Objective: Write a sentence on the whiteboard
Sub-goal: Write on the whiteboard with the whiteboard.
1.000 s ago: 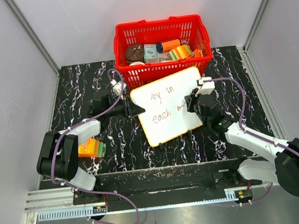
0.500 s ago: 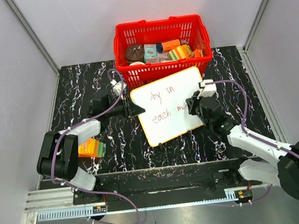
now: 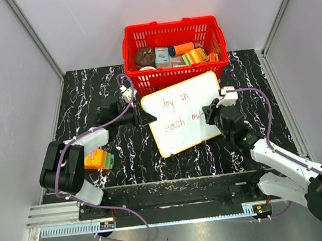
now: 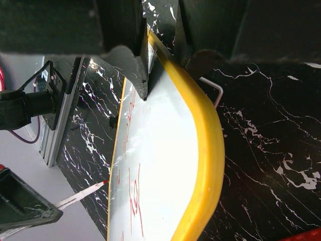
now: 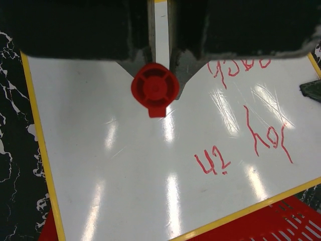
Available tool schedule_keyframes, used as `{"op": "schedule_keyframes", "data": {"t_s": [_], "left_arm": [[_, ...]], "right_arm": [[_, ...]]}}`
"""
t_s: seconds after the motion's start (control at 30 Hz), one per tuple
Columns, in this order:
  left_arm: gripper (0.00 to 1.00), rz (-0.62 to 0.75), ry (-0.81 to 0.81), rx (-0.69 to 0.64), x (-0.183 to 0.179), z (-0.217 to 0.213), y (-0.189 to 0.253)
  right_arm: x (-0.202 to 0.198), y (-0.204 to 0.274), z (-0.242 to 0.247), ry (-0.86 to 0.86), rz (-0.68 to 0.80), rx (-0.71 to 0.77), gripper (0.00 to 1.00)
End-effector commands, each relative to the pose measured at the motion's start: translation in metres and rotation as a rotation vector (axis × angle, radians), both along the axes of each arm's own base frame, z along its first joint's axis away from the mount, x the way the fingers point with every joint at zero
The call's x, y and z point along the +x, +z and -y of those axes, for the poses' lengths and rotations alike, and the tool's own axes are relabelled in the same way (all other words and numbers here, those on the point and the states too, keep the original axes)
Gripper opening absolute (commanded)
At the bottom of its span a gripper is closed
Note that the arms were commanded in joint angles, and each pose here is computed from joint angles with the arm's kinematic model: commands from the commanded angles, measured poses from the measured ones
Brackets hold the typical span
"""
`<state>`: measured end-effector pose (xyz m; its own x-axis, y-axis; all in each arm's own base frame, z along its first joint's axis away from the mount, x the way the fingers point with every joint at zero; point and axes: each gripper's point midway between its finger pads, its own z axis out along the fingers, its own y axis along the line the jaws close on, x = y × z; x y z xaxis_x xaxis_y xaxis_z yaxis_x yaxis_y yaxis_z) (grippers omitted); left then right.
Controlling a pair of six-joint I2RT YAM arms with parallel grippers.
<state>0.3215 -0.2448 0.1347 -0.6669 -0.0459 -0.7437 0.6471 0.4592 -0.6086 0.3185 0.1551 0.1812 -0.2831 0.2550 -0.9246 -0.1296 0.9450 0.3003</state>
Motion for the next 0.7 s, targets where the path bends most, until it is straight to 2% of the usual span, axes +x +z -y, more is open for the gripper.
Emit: {"op": "schedule_keyframes", "data": {"t_s": [0.0, 0.27, 0.67], "left_arm": [[0.00, 0.076, 0.030, 0.166, 0.009, -0.008, -0.039], [0.00, 0.081, 0.031, 0.167, 0.010, -0.008, -0.038], [0.00, 0.079, 0.032, 0.168, 0.010, -0.009, -0.038]], "right_arm": [[0.006, 0.041, 0.001, -0.019, 0.087, 0.056, 0.00], [0.024, 0.032, 0.005, -0.060, 0.067, 0.002, 0.00], [0.028, 0.031, 0.014, -0.090, 0.074, 0.017, 0.00]]}}
